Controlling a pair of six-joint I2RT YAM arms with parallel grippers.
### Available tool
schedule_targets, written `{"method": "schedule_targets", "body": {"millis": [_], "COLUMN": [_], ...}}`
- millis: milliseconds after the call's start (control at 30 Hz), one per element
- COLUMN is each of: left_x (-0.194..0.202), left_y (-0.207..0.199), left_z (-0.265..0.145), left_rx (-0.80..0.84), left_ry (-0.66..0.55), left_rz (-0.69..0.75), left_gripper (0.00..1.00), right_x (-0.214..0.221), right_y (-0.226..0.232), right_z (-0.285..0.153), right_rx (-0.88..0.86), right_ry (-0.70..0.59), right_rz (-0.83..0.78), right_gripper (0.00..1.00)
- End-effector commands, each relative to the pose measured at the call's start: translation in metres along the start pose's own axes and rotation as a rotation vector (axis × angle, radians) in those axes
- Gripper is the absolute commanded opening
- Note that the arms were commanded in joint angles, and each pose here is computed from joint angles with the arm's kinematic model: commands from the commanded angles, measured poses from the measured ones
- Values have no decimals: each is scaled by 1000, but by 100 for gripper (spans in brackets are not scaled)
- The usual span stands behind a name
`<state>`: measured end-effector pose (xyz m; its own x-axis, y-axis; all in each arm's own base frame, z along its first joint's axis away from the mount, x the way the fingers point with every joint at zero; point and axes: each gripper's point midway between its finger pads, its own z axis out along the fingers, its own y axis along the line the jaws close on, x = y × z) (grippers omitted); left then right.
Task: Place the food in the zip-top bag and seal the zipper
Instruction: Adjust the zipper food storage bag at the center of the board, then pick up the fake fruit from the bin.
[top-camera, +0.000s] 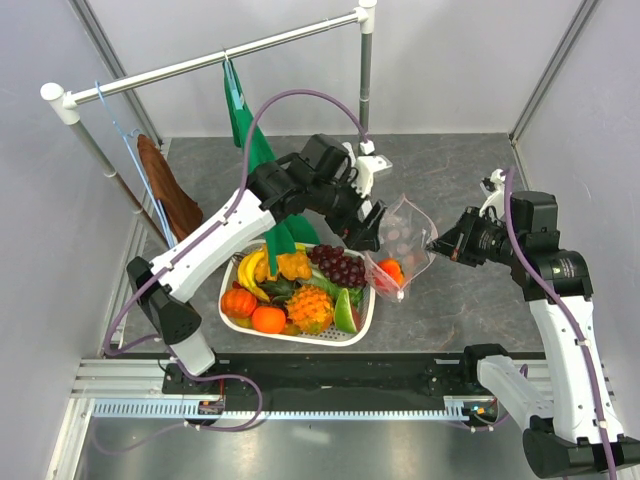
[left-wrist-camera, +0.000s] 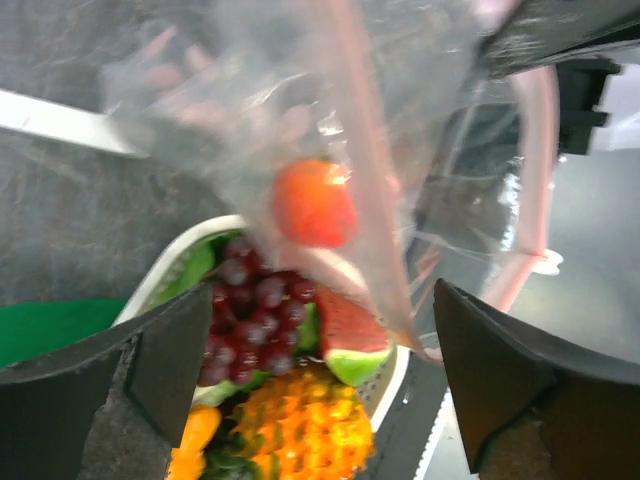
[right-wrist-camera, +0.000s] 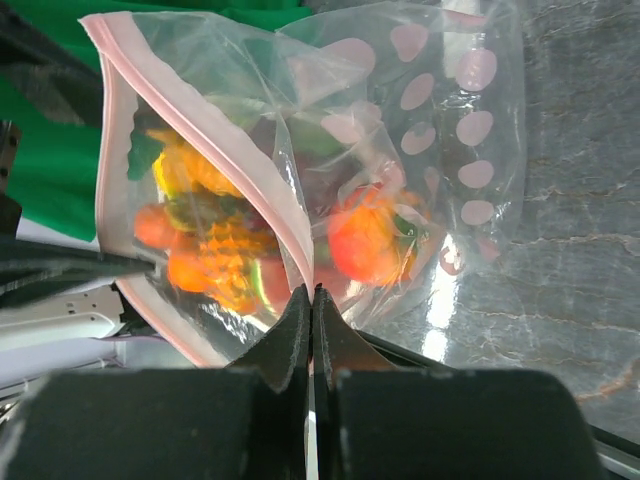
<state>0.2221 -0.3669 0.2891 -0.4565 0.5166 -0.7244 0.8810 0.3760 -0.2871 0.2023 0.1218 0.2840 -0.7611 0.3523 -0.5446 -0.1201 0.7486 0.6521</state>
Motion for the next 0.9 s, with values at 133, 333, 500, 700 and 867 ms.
{"method": "schedule_targets", "body": {"millis": [133,333,500,700,867], "left_x": [-3,-8,-17,23,67], "left_y": [12,-19,-61,-25,-18], "left_z": [-33,-64,-85,-45,-28], "left_rx": [34,91,206,127,232], "left_ry": [-188,-411,-547,-311,-118], "left_rz": [350,532,628,750,819], "left_gripper": [100,100,100,98,91], "right_x": [-10,-28,-18,-22,-10], "right_y": [2,16,5,10,-6], "right_z": [-8,-24,-19,-28,-22], "right_rx": [25,24,48,52,98], "right_ry": [-53,-134,-108,-138,-108], "right_rz": [-13,-18,-3,-7,-6], "right_gripper": [0,0,0,0,0]}}
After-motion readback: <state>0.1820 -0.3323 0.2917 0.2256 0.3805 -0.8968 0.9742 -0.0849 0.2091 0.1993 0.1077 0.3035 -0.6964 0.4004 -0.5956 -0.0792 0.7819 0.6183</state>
